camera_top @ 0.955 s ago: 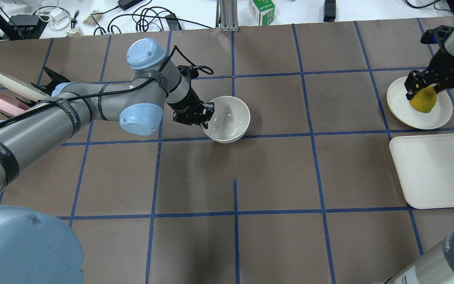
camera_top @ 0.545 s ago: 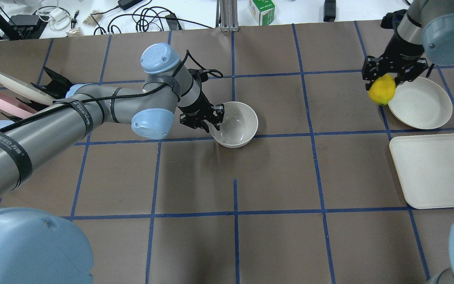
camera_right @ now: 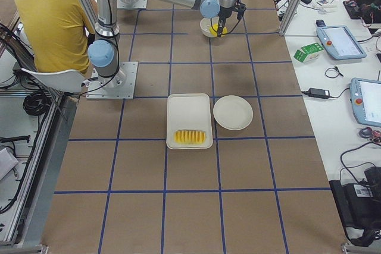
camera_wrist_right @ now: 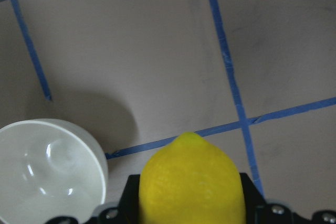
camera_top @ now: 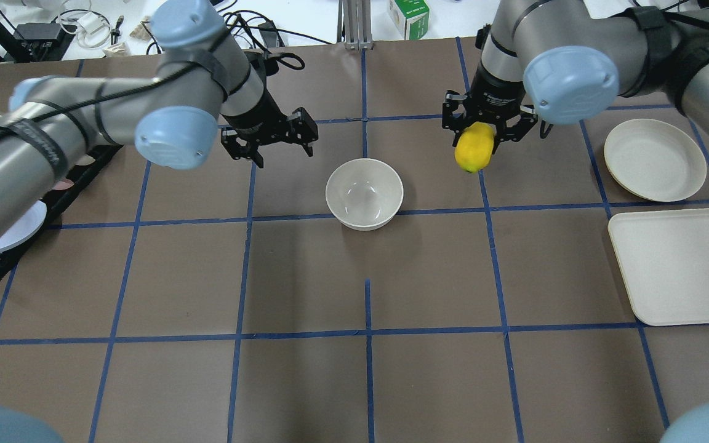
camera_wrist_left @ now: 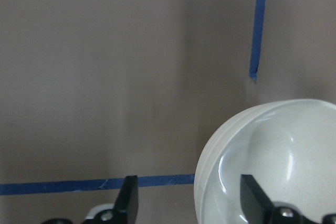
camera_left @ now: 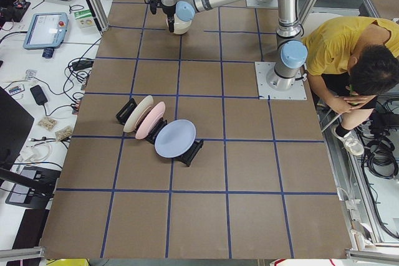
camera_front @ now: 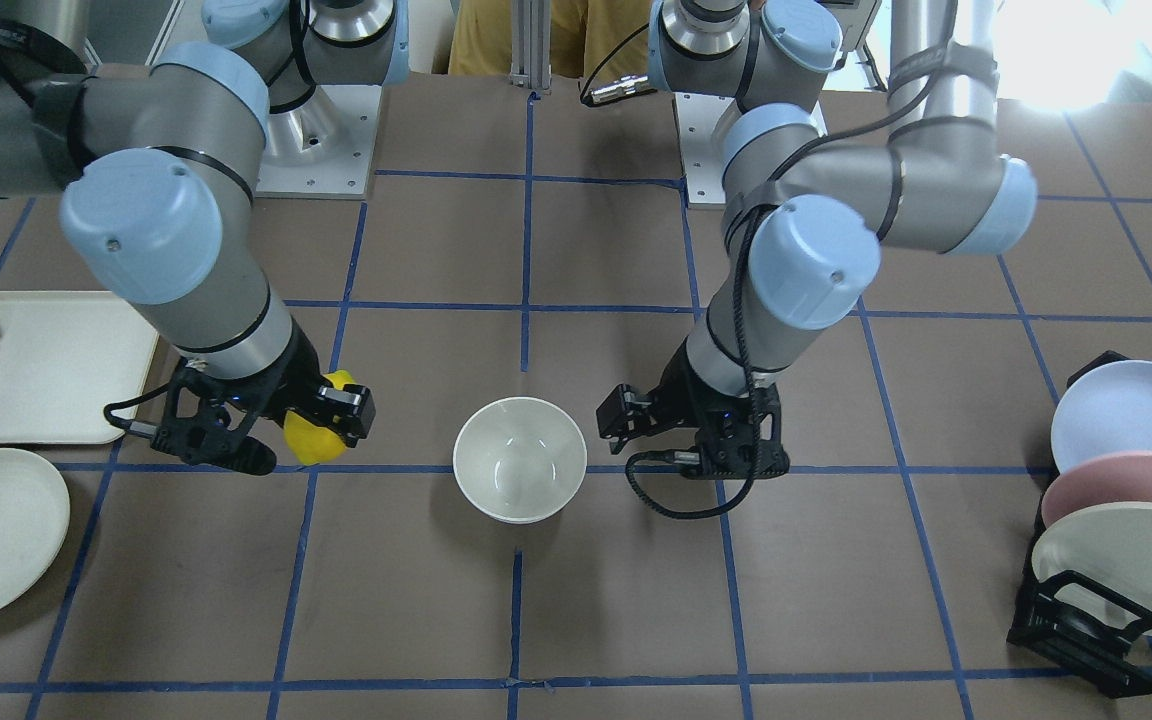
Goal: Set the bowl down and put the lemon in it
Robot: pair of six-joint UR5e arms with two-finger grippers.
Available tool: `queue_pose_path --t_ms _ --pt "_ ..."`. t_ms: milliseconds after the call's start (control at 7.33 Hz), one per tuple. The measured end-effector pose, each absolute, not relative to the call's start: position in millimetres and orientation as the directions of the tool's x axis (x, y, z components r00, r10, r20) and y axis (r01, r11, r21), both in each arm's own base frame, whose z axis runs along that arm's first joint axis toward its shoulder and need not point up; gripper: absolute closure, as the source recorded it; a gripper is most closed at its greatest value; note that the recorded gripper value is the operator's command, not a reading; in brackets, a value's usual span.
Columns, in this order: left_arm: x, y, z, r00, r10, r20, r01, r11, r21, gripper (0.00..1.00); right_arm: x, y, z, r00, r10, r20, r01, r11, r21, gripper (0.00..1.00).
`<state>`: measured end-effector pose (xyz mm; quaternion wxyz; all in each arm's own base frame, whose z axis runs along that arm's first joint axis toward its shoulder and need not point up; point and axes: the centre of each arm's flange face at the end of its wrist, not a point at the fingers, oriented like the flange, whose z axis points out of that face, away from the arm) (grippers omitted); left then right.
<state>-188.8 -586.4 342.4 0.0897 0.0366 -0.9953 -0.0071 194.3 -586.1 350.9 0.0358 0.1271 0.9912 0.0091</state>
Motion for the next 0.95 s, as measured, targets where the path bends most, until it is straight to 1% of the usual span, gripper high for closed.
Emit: queue_pose_path --t_ms 136,409,682,955 --pt "-150 -575 381 -0.986 -0.035 0.164 -0.027 0.998 0.054 0.0 224 -583 345 -0.966 0.246 -0.086 0.245 0.969 0.012 1.0" --pt "-101 -531 447 -0.991 0.069 0.111 0.078 0.994 0.077 0.0 294 -576 313 -0.973 0.202 -0.107 0.206 0.978 -0.026 1.0" --pt "-97 -490 494 -0.99 0.134 0.05 0.137 0.989 0.055 0.0 337 -569 277 -0.98 0.166 -0.106 0.17 0.985 -0.026 1.0" --pt "-119 -477 509 -0.984 0.176 0.027 0.177 0.984 0.028 0.0 347 -568 251 -0.983 0.158 -0.096 0.158 0.987 0.001 1.0"
